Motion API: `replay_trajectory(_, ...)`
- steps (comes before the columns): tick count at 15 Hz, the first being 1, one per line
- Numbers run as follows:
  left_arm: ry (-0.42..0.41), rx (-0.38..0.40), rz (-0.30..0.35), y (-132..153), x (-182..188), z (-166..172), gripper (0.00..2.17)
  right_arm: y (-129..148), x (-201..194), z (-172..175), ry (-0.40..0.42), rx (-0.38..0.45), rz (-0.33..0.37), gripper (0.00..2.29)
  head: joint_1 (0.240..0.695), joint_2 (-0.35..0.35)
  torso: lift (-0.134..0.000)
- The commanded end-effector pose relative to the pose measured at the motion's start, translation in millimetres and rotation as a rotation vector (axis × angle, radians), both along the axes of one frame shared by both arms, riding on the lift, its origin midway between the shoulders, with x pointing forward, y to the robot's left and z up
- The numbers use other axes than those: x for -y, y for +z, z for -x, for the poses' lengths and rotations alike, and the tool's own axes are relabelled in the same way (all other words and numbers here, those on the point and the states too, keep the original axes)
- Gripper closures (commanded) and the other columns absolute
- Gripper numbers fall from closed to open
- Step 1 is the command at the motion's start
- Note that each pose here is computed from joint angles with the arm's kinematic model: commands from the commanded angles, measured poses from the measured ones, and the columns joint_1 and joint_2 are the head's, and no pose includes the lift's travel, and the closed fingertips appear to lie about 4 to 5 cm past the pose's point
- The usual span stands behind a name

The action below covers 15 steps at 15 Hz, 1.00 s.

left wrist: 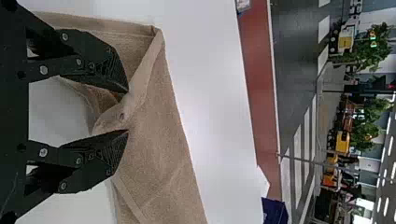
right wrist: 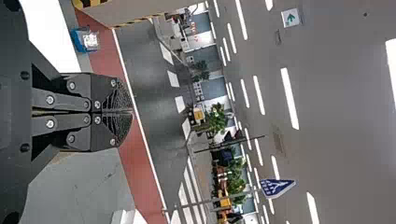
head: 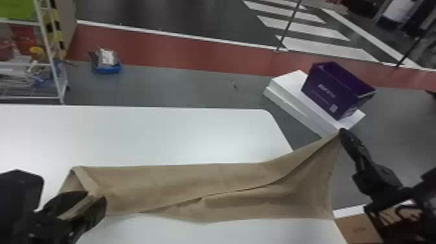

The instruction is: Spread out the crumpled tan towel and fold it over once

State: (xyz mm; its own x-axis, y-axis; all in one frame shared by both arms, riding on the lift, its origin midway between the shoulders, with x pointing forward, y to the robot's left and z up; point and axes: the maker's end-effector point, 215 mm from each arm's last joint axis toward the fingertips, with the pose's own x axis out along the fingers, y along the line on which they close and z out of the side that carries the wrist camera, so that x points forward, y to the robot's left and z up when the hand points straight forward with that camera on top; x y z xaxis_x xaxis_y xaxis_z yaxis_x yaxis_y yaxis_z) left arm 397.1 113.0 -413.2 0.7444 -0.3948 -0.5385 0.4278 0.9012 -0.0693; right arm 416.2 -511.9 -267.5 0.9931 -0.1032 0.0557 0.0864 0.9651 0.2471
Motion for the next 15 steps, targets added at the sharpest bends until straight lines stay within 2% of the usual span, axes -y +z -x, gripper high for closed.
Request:
replay_trajectory(1,-0.004,0.005,-0.001,1,2,-3,0.70,1,-2,0,0.003,0.002,0.001,1.77,0.695,-0.350,-0.124)
replay_trajectory(2,-0.004,0.005,-0.002,1,3,-3,1.02,1,-2,0,0.003,0.002,0.000,1.77,0.695,-0.350,-0.124)
replay_trajectory(4,0.001,-0.002,-0.011,-4,-1,-3,1.34,0,-2,2,0.004,-0.001,0.000,1.77,0.695,-0.350,-0.124)
replay_trajectory(8,0.017,0.001,-0.007,-3,-9,-3,1.35,1,-4,3,0.010,-0.001,0.007,1.77,0.695,-0.350,-0.124)
replay_trajectory(11,0.061,0.043,0.028,28,-34,-8,1.35,17,-7,8,0.018,0.005,0.015,1.77,0.695,-0.350,-0.124)
replay_trajectory(13,0.105,0.086,0.044,58,-60,-15,1.35,40,-1,17,0.010,0.034,0.032,1.77,0.695,-0.350,-0.124)
replay_trajectory(15,0.140,0.069,0.080,73,-85,-14,1.35,39,-6,22,0.064,0.021,-0.015,1.77,0.695,-0.350,-0.124)
